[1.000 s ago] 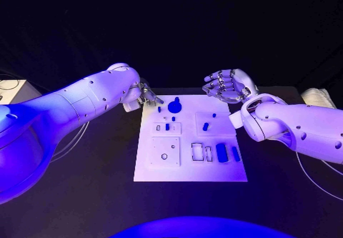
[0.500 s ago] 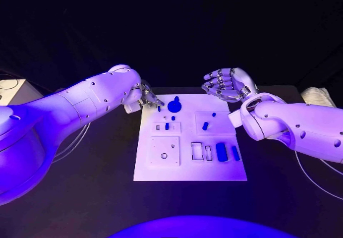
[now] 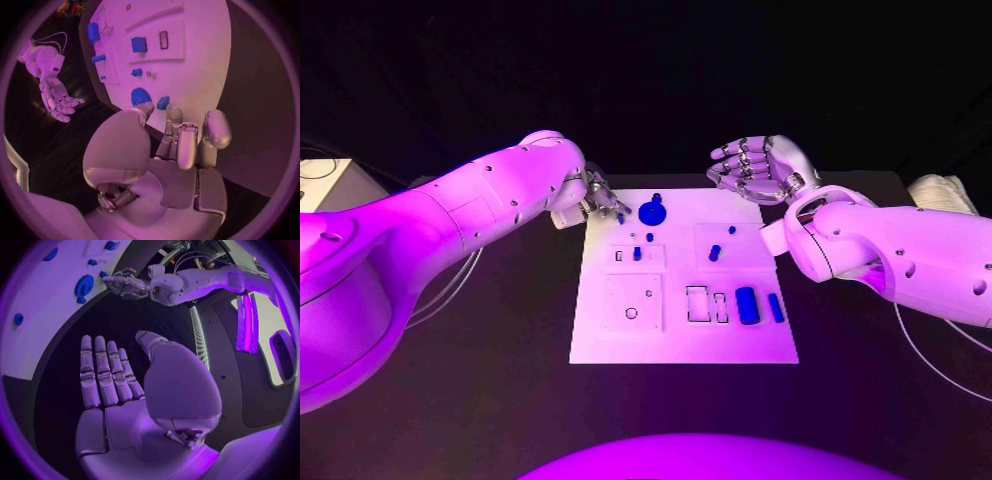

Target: Assemble the parts on the task board

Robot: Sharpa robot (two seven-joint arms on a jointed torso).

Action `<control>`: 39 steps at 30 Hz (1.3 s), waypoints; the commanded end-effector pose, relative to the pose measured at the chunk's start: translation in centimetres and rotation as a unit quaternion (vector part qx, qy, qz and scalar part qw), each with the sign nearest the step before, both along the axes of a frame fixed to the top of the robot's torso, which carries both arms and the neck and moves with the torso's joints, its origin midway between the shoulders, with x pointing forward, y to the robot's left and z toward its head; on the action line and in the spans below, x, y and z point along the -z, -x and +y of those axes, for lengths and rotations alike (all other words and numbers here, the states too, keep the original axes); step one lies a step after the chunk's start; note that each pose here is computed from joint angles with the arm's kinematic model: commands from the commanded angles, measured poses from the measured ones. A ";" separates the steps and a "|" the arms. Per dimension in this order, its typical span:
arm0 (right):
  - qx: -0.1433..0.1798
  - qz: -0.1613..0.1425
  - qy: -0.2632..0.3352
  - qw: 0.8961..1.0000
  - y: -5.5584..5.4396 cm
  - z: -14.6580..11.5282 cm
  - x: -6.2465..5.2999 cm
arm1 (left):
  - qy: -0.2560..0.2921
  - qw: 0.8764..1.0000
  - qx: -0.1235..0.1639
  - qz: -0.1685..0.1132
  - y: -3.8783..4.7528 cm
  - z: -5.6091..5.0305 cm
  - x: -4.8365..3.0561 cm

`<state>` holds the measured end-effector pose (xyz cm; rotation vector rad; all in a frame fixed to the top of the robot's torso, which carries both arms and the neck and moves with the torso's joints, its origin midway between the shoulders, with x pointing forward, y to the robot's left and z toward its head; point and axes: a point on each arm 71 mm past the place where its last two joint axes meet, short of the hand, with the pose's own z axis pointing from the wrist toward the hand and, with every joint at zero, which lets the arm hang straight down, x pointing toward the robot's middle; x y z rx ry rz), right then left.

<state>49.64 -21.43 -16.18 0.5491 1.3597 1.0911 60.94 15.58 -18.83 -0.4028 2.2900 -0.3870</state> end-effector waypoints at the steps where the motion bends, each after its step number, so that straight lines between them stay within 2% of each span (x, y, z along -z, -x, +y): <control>1: -0.008 -0.003 -0.002 1.000 0.0 0.1 -0.1 | 0.014 1.000 0.004 0.002 0.04 -0.3 -0.01; 8: -0.008 -0.002 -0.002 1.000 0.0 0.1 0.0 | 0.027 1.000 0.004 0.012 0.17 -0.5 0.08; 16: -0.008 -0.001 -0.002 1.000 0.0 0.1 0.0 | 0.033 0.999 0.002 0.009 0.14 -0.4 0.04; 26: -0.008 0.002 -0.002 1.000 0.0 0.1 0.0 | 0.050 0.999 -0.013 -0.005 0.24 0.4 -0.20; 33: -0.006 0.004 -0.001 1.000 0.0 -0.2 0.1 | 0.071 0.997 -0.024 -0.019 1.18 1.6 -0.70; 39: -0.004 0.007 -0.001 1.000 0.0 -0.5 0.1 | 0.083 0.995 -0.027 -0.037 2.42 2.3 -1.19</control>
